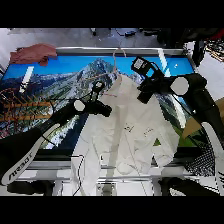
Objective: Fold the clothes and pants, and hang the long-sleeved shirts on hangers.
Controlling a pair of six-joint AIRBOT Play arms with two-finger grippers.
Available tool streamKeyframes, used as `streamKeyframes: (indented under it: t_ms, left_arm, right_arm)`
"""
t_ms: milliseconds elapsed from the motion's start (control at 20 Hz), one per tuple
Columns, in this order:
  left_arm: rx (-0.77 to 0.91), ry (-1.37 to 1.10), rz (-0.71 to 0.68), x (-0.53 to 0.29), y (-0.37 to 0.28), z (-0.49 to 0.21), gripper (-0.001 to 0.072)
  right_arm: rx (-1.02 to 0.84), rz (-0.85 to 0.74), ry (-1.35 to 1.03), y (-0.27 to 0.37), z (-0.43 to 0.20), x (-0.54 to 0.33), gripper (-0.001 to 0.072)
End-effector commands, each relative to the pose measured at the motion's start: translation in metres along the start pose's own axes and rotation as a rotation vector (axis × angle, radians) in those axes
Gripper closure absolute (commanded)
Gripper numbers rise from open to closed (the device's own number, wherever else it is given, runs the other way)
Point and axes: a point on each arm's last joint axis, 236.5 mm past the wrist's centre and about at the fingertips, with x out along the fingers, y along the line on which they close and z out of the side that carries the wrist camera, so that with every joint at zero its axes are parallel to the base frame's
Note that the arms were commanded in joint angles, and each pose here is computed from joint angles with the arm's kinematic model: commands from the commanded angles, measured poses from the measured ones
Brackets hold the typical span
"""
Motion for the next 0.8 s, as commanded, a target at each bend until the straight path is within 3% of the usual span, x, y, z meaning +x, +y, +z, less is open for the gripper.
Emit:
streamKeyframes:
  t_ms: [0,50,250,450,750]
  left_arm:
    - [0.003,-0.036,0.051,0.006,0.012,0.005,0.0492]
    - [0.003,-0.026,0.046,0.008,0.011,0.002,0.0659]
    - [0.06,0.07,0.028,-0.004,0.02,-0.017,0.066]
    - [0.148,0.111,0.159,-0.044,0.078,-0.013,0.0661]
    - [0.118,-0.007,0.272,-0.11,0.124,0.03,0.0661]
  right_arm:
    - [0.001,0.001,0.0,0.0,0.0,0.0,0.0659]
    - [0.0,0.0,0.001,0.0,0.0,0.0,0.0659]
    - [-0.01,-0.014,0.008,-0.004,-0.002,0.0,0.0659]
    - [-0.127,-0.018,0.007,-0.005,-0.002,0.0,0.0659]
    - [-0.193,-0.022,0.002,-0.005,0.0,-0.001,0.0659]
